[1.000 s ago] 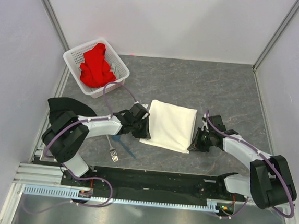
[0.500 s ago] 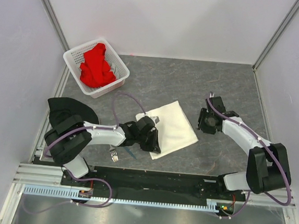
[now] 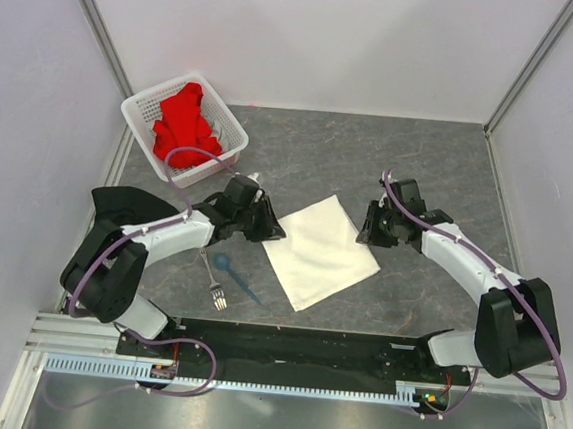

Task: Fold the napkin into a case and place the utensils inside
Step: Rotate the lower triangle-folded napkin at the center of the board.

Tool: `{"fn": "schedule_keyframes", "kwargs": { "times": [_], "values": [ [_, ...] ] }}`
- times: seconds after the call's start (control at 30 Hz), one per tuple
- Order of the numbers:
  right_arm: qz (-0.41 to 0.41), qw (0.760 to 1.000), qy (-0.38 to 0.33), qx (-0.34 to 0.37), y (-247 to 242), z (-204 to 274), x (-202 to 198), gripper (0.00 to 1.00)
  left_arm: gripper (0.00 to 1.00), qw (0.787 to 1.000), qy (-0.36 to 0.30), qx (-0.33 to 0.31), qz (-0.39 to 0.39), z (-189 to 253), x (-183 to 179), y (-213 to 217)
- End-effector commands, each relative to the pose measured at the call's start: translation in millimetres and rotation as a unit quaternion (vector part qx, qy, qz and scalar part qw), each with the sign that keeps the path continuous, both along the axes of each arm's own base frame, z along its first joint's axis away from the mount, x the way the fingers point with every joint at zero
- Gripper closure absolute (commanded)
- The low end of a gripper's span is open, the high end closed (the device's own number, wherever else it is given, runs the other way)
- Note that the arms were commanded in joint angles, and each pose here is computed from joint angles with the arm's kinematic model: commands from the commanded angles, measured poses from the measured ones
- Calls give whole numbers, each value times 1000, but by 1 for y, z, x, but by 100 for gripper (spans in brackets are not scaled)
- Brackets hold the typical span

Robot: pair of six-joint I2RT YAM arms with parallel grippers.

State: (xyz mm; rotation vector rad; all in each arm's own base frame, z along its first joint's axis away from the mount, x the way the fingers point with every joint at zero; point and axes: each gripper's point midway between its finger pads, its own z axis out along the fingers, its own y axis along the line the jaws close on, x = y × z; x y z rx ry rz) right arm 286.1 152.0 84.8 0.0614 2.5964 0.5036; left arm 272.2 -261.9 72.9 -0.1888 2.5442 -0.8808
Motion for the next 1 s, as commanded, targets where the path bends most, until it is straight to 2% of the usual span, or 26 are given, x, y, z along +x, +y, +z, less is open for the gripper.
{"fn": "schedule_keyframes", "kwargs": {
  "times": [0.0,0.1,0.27,0.37,0.53,0.57,0.7,0.97],
  "values": [
    [-10,1000,23,-2,-4,-19,-15,72,69,999,-12,36,6,-4,25,22],
    [-28,999,41,-21,-16,-37,-27,79,71,998,-1,51,23,-18,34,34],
    [-66,995,47,-61,-39,-64,-38,84,72,996,21,83,29,-49,39,41],
    [-62,996,14,-59,-38,-46,-26,85,74,995,20,90,29,-51,43,40],
    [-41,998,-44,-27,-22,1,0,81,74,996,-10,86,24,-29,47,40],
    [-38,998,-57,-16,-16,15,12,73,74,996,-13,83,24,-25,47,40],
    [-24,996,-88,19,8,38,54,62,73,997,-25,71,22,-12,51,36],
    [10,994,-83,64,59,34,134,60,73,997,-6,79,18,-26,60,35]
  ]
}}
